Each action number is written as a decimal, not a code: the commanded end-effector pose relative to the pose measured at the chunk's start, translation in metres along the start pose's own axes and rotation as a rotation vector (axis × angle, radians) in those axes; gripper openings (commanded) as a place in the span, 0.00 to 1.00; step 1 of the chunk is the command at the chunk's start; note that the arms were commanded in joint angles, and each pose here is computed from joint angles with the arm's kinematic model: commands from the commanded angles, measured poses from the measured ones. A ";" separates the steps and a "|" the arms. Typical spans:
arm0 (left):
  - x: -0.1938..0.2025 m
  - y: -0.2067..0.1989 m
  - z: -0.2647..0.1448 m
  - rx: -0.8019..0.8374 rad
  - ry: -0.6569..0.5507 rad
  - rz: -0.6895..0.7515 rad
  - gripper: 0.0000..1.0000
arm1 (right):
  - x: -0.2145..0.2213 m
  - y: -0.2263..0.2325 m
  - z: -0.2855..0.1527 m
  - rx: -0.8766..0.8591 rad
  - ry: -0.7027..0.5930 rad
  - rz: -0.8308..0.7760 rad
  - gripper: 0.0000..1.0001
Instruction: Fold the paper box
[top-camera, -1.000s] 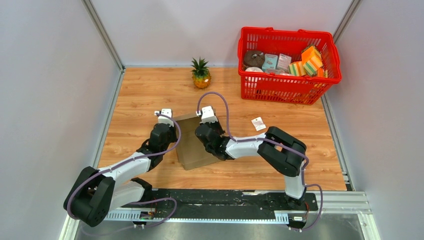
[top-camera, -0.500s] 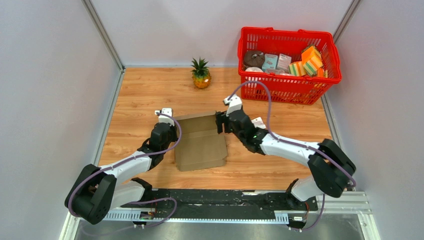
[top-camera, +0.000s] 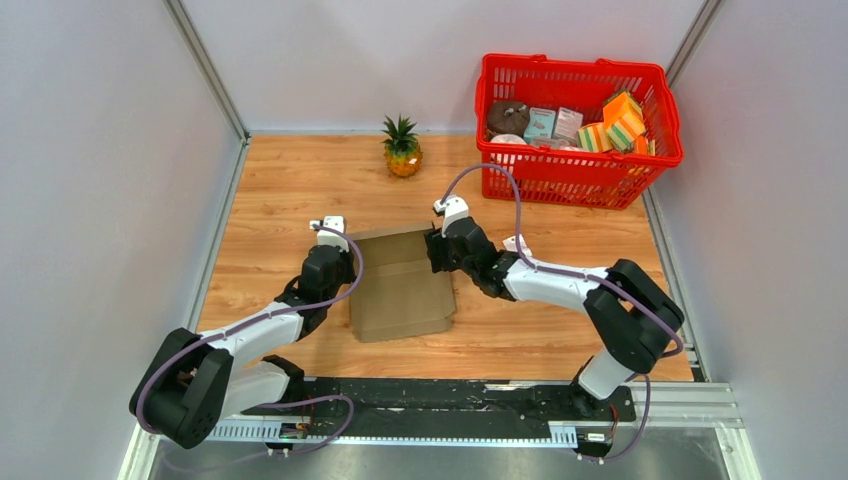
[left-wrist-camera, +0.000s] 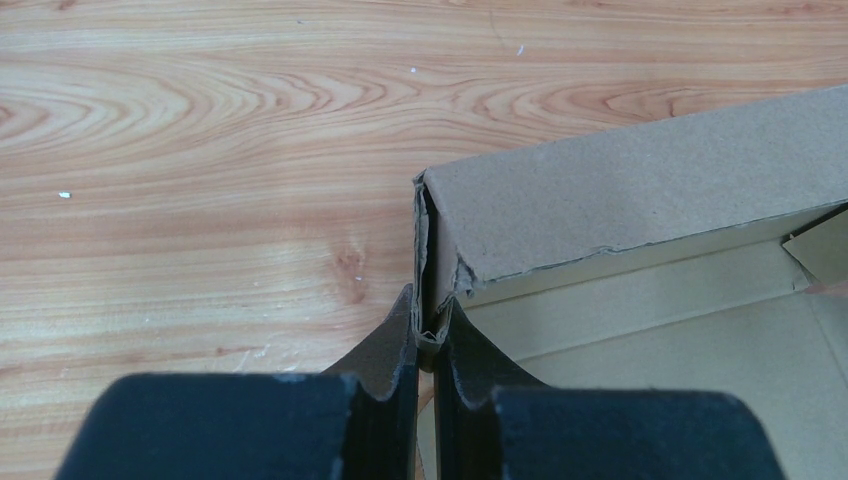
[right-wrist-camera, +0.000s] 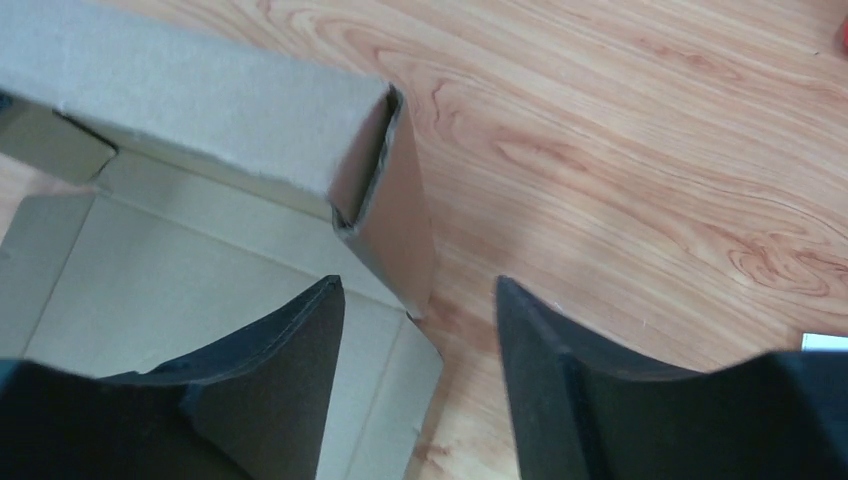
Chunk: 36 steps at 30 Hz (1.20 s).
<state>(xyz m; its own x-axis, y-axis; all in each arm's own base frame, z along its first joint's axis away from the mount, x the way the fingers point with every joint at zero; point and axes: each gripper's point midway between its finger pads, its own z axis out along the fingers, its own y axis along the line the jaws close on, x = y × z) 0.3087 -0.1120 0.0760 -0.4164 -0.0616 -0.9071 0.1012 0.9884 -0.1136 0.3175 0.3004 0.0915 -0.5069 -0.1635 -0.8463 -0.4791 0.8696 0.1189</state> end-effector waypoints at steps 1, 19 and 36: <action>-0.004 -0.011 0.000 0.042 0.013 -0.018 0.00 | -0.035 0.004 0.014 0.086 -0.115 -0.023 0.57; -0.005 -0.010 0.001 0.029 0.014 -0.021 0.00 | -0.012 -0.007 0.034 0.662 -0.161 -0.154 0.00; -0.003 -0.004 -0.020 -0.019 0.101 -0.112 0.50 | 0.033 0.024 -0.069 0.077 0.148 0.041 0.89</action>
<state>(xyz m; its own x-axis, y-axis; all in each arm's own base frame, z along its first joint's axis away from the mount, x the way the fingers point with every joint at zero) 0.2993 -0.1052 0.0697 -0.5063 -0.0969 -0.8569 0.0254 0.9916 -0.1271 0.2820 0.2935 0.1003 -0.4946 -0.2466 -0.8334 -0.3265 0.9414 -0.0848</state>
